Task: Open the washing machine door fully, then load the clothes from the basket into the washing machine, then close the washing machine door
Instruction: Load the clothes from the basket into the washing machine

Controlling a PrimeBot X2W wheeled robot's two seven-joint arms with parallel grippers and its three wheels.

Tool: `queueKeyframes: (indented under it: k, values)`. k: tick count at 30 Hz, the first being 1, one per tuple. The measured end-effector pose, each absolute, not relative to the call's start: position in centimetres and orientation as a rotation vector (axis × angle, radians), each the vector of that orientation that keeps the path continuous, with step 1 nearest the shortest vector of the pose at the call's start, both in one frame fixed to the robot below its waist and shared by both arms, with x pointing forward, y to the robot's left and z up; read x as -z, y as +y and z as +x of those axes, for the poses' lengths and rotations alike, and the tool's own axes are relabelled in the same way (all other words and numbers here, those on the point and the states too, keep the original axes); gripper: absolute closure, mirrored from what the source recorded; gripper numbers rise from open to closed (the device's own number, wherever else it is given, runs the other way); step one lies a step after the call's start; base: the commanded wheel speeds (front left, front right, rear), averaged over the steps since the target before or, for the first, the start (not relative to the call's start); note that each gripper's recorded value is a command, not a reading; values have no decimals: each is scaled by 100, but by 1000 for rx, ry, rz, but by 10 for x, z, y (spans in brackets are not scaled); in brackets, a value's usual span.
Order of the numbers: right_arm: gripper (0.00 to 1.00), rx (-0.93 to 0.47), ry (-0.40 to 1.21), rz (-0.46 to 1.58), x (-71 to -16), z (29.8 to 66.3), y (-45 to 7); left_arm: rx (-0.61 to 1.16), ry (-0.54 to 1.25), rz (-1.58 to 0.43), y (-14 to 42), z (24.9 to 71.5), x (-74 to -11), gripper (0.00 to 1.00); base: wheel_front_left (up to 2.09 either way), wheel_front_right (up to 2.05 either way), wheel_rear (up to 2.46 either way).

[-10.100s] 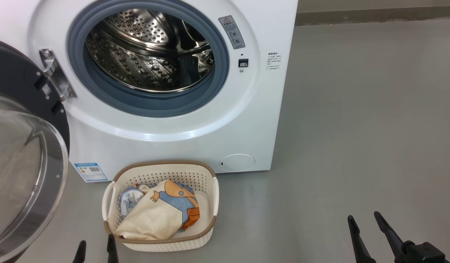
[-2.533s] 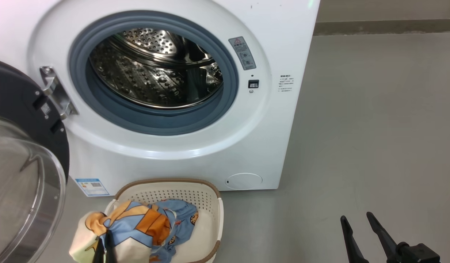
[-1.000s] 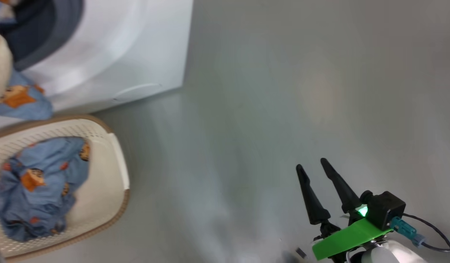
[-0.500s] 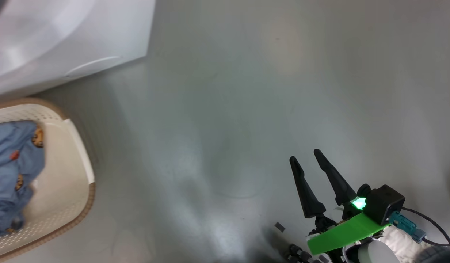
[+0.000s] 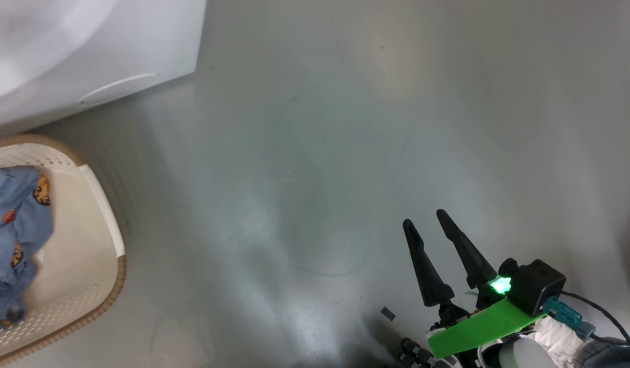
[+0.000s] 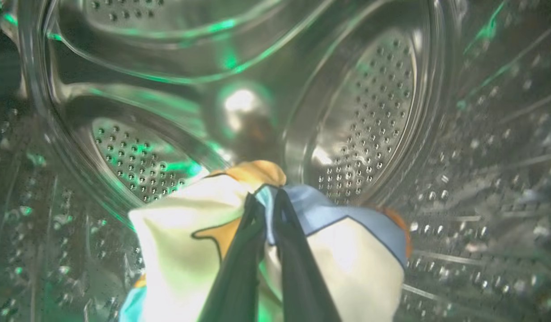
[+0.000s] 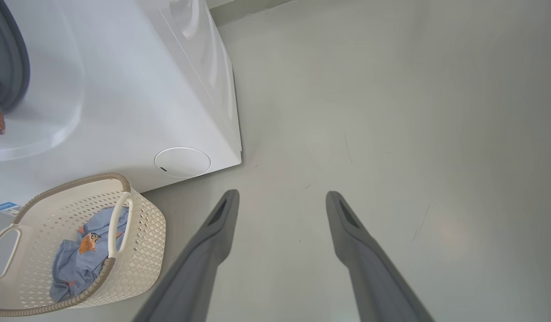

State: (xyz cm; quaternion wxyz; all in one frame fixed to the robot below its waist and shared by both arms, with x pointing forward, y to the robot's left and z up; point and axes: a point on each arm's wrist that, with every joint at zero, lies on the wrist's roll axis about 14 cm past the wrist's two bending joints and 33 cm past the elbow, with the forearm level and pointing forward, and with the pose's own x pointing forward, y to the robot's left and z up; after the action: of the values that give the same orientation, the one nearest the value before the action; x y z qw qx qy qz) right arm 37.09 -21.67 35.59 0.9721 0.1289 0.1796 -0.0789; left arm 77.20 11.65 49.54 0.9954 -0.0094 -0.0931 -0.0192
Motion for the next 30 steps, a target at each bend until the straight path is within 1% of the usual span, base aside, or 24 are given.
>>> queueKeyframes:
  k: [1,2,3,4,5,12,21,30]
  values:
    - [0,157,362,262,-356,371,-216,37,-166,-9,117,771,-490,74,0,0,0]
    - [0,156,361,263,-356,371,-216,34,-144,-1,118,771,-484,61,0,0,0]
    - [0,155,361,264,-357,371,-215,27,-115,16,119,769,-476,30,0,0,0]
    - [0,154,358,265,-357,371,-215,23,-84,37,120,768,-468,7,0,0,0]
    - [0,154,355,265,-359,371,-215,16,-59,50,122,766,-462,0,0,0,0]
    - [0,142,325,275,-369,372,-212,4,27,94,122,752,-456,0,0,0,0]
    - [0,123,283,289,-383,372,-208,-1,29,88,113,734,-486,0,0,0,0]
    - [0,74,247,301,-393,379,-195,-17,68,49,112,695,-482,0,0,0,0]
